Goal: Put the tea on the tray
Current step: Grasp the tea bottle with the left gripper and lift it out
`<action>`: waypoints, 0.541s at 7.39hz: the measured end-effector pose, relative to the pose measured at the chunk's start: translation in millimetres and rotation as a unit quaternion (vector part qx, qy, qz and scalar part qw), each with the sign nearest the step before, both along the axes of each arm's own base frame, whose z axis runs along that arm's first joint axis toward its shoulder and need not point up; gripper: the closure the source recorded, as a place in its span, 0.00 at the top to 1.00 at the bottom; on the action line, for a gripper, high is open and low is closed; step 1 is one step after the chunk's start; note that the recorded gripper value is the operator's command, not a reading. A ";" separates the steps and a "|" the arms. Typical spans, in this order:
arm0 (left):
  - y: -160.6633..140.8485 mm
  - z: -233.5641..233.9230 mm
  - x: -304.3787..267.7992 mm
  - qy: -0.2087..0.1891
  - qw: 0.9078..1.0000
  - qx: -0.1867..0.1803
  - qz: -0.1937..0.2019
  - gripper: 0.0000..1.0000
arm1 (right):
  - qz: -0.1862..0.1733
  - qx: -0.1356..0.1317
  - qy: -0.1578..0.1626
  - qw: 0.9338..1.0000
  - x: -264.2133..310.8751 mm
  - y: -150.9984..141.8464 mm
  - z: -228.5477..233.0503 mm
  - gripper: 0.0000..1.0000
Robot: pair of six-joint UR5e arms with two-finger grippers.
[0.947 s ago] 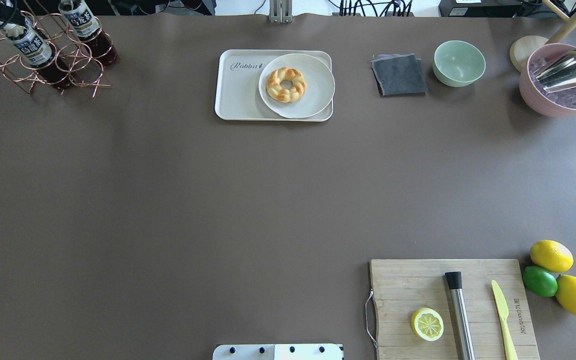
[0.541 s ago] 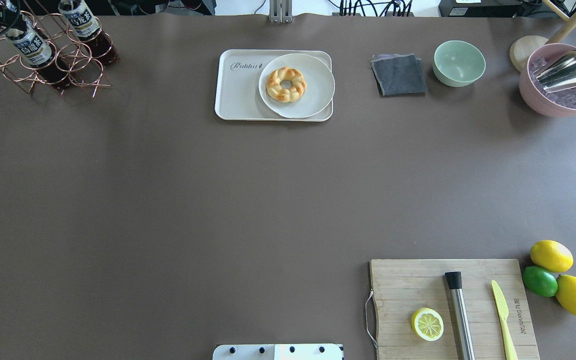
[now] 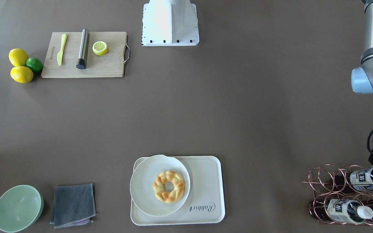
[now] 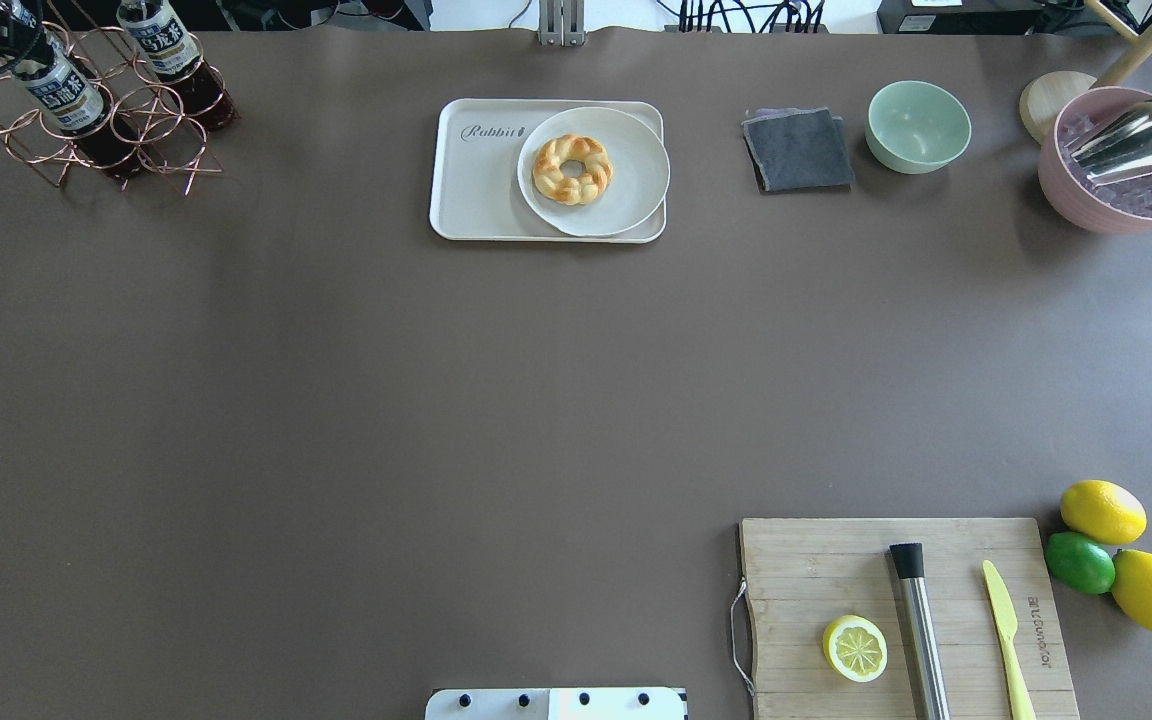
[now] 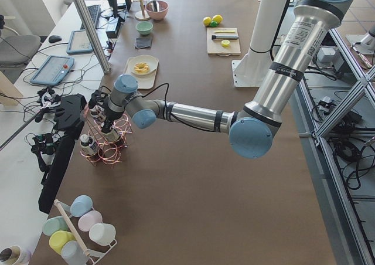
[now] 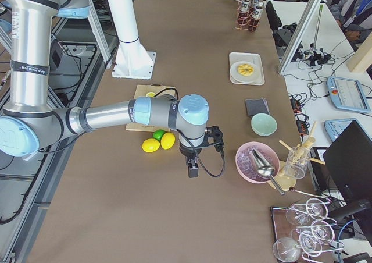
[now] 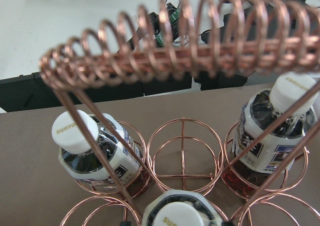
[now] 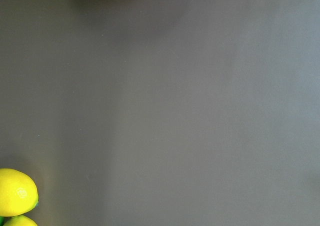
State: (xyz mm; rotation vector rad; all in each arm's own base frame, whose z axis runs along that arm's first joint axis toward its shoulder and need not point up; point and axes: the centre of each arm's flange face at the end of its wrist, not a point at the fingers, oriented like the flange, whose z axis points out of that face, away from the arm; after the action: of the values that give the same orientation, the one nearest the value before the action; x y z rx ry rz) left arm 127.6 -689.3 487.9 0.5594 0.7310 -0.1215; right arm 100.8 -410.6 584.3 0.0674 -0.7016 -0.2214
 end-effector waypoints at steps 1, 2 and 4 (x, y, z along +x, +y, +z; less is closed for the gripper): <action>-0.6 -0.9 0.1 0.000 1.000 0.000 0.000 0.00 | 0.000 0.000 0.000 1.000 0.0 0.2 -0.5 1.00; -1.7 -2.6 0.2 0.000 1.000 0.000 -0.001 0.00 | 0.000 0.001 0.000 1.000 0.2 0.7 -1.4 1.00; -6.0 -9.9 -1.7 0.004 1.000 0.000 -0.005 0.00 | 0.001 0.002 0.000 1.000 0.4 1.5 -1.9 1.00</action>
State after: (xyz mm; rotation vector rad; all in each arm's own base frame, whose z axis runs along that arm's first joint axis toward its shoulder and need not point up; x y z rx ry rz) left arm 125.9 -695.3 478.0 0.5625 0.7355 -0.1342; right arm 101.2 -409.1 582.4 0.0711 -0.7009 -0.2213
